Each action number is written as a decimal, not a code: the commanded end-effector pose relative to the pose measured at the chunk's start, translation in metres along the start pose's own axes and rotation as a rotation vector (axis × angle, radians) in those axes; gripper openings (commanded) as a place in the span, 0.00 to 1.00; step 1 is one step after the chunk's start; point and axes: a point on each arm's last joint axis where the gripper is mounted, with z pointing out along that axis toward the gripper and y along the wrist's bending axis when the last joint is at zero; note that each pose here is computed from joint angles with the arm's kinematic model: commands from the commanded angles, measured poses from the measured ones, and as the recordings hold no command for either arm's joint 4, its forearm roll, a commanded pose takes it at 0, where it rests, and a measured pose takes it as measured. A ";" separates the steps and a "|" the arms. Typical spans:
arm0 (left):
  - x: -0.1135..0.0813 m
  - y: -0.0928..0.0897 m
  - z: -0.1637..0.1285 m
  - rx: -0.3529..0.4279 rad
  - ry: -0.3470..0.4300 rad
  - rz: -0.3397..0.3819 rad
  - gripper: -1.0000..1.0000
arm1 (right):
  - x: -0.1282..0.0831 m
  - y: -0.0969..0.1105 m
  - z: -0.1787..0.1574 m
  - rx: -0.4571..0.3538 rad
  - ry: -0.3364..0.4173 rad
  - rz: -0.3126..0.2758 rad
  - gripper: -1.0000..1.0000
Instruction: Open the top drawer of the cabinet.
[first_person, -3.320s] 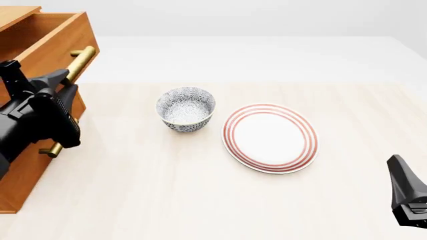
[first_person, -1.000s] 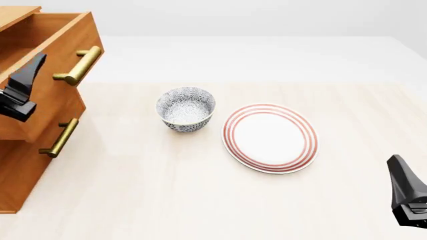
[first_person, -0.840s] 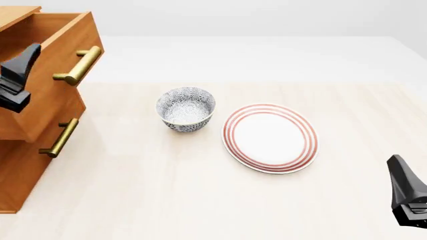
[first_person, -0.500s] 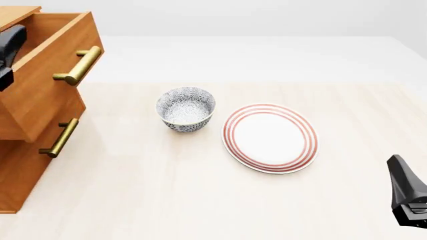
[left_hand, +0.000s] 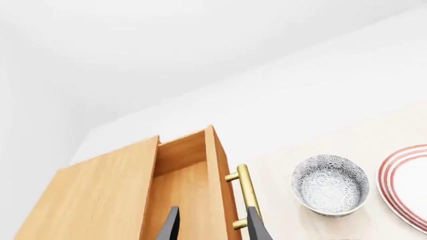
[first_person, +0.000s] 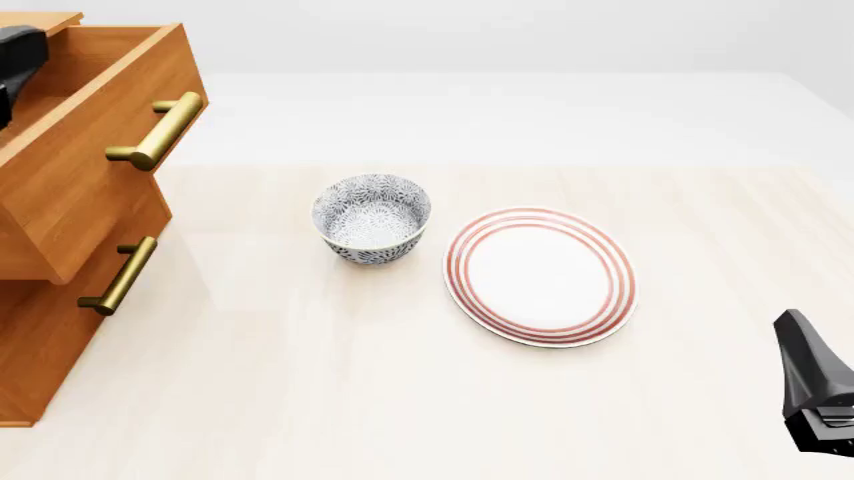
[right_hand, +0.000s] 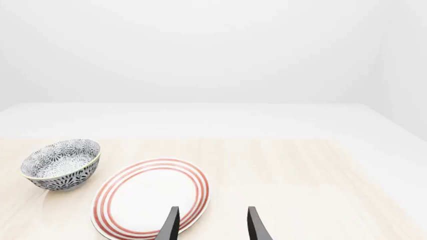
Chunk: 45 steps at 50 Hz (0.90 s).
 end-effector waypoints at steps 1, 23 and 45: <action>-0.006 0.005 -0.003 -0.001 0.050 -0.087 1.00 | 0.000 0.000 0.000 0.000 0.000 0.000 1.00; -0.013 0.003 0.010 0.048 0.140 -0.212 1.00 | 0.000 0.000 0.000 0.000 0.000 0.000 1.00; -0.013 0.003 0.028 0.063 0.252 -0.293 1.00 | 0.000 0.000 0.000 0.000 0.000 0.000 1.00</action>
